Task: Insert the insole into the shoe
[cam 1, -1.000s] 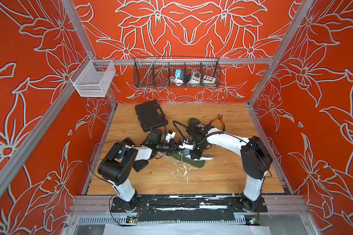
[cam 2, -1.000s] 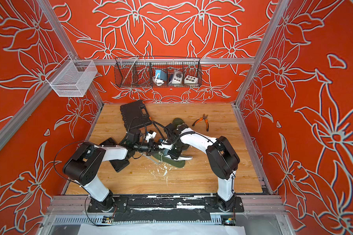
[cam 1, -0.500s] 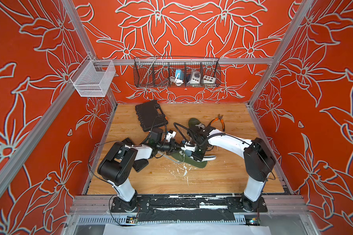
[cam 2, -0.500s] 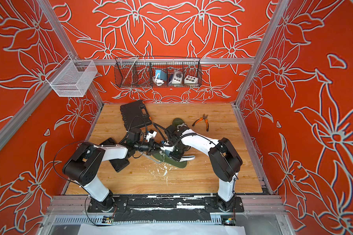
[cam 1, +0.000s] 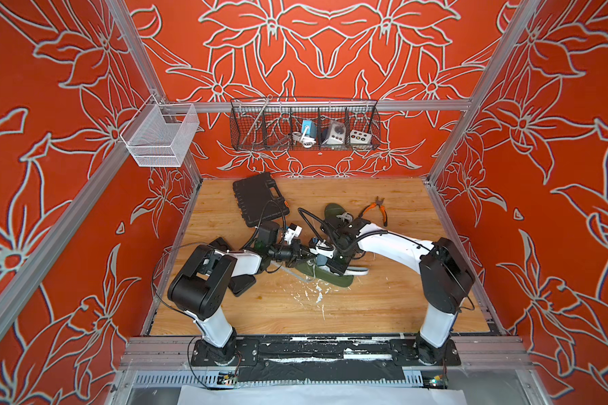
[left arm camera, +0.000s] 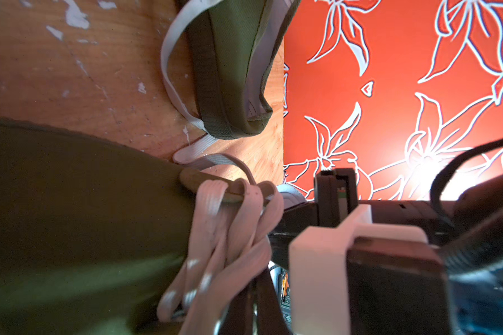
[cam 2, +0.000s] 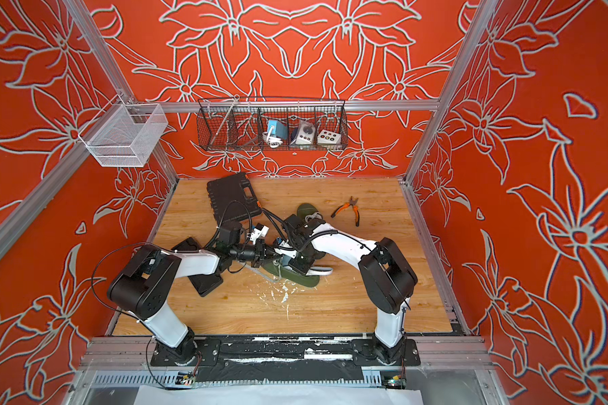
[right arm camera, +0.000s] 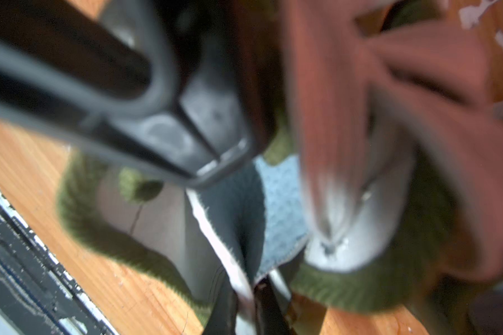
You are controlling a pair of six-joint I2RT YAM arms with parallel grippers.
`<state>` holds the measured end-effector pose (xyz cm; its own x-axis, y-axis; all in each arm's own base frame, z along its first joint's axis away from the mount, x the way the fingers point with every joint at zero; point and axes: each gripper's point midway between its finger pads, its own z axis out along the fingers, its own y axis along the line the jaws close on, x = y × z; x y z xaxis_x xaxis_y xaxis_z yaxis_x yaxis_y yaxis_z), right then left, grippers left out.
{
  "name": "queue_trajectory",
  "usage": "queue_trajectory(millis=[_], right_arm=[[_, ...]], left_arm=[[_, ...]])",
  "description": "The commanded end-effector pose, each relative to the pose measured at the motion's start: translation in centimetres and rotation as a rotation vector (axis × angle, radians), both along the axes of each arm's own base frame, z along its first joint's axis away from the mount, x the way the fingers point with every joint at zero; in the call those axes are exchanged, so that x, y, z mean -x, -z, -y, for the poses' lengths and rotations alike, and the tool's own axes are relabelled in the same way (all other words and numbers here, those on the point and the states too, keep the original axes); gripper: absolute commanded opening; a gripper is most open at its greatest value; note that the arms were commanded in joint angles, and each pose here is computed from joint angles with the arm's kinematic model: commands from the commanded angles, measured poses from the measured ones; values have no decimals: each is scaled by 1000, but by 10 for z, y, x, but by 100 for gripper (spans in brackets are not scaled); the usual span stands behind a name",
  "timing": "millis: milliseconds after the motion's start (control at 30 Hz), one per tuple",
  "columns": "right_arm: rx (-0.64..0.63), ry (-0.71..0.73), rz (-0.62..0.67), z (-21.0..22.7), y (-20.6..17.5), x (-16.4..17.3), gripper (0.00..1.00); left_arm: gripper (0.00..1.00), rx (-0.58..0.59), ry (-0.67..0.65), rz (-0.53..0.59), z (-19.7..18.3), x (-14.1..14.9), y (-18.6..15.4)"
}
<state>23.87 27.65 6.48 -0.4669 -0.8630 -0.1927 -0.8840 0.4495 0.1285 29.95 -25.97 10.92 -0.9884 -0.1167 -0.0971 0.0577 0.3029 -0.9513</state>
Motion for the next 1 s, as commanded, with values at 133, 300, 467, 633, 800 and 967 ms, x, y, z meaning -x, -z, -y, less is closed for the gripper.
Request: queue_trajectory(millis=[133, 300, 467, 633, 800, 967], right_arm=[[-60, 39, 52, -16, 0, -16, 0], [-62, 72, 73, -24, -2, -27, 0], [-22, 48, 57, -12, 0, -12, 9], [25, 52, 14, 5, -6, 5, 35], [33, 70, -25, 11, -16, 15, 49], [46, 92, -57, 14, -25, 22, 67]], left_arm=[[0, 35, 17, 29, 2, 6, -8], [0, 35, 22, 27, 4, 6, -7], [0, 26, 20, 42, 4, 1, -11], [0, 1, 14, 49, 3, -2, -9], [0, -15, 6, 47, 2, -3, -6], [0, -23, 5, 46, 2, -3, -5]])
